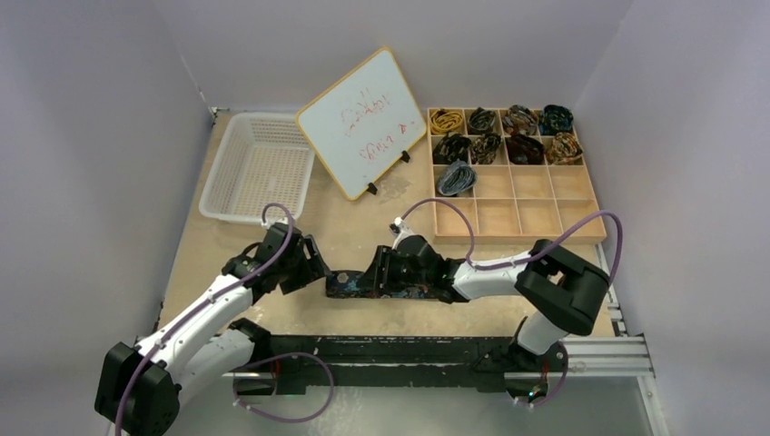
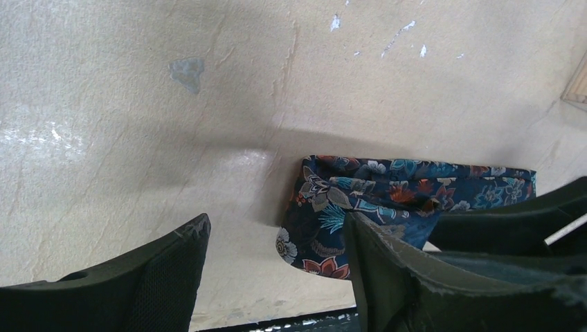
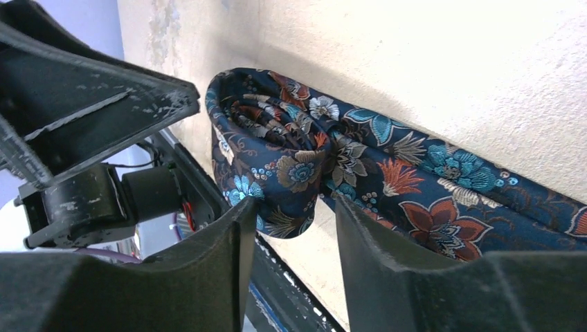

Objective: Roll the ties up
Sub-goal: Roll the tie at the center of the board.

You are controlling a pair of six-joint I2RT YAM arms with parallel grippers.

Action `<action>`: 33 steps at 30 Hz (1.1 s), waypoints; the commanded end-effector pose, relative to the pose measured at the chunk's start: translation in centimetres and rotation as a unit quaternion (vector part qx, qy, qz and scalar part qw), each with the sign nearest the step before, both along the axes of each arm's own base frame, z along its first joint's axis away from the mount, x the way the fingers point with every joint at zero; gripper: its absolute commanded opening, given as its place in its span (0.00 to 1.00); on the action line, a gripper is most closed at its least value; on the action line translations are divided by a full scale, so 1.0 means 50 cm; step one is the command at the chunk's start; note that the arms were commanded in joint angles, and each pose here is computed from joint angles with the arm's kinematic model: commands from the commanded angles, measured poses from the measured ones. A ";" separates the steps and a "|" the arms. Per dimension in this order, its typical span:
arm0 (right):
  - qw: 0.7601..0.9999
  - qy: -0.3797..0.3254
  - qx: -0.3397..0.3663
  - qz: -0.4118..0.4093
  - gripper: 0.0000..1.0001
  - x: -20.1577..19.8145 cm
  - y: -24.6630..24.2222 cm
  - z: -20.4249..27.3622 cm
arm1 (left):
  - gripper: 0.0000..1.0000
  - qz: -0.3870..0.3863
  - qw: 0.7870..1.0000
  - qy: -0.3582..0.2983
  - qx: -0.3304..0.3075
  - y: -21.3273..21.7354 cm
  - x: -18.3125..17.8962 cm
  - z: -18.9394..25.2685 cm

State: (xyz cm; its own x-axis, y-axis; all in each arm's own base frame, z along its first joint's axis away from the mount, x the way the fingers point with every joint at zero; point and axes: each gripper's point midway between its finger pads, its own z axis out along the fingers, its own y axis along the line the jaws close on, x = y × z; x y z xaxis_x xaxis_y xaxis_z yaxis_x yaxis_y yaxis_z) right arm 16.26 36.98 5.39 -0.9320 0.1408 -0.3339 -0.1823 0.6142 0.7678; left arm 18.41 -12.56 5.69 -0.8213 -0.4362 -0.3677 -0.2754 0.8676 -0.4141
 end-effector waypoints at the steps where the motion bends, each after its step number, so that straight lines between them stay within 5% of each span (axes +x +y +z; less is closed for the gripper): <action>1: 1.000 0.014 0.009 -0.019 0.45 0.024 0.005 0.010 | 0.69 -0.011 1.000 -0.020 -0.019 -0.012 0.010 0.018; 10: 1.000 0.023 0.003 0.003 0.31 0.034 -0.005 -0.007 | 0.71 -0.027 0.998 -0.048 -0.032 -0.021 0.017 0.039; 27: 0.999 0.054 -0.008 0.003 0.32 0.022 -0.018 -0.048 | 0.71 -0.071 0.993 -0.057 -0.078 -0.057 0.019 0.022; 33: 0.997 0.066 -0.051 -0.010 0.29 0.028 -0.035 -0.102 | 0.72 -0.093 0.981 -0.091 -0.146 -0.081 0.020 0.024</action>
State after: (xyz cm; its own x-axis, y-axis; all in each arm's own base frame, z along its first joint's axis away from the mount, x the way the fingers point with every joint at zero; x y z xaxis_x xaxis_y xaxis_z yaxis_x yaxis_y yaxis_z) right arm 17.29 36.22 2.32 -0.9656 0.1227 -0.2293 -0.1030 0.6294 0.7702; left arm 18.41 -15.19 5.45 -0.8414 -0.3926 -0.3713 -0.1107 0.7977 -0.5928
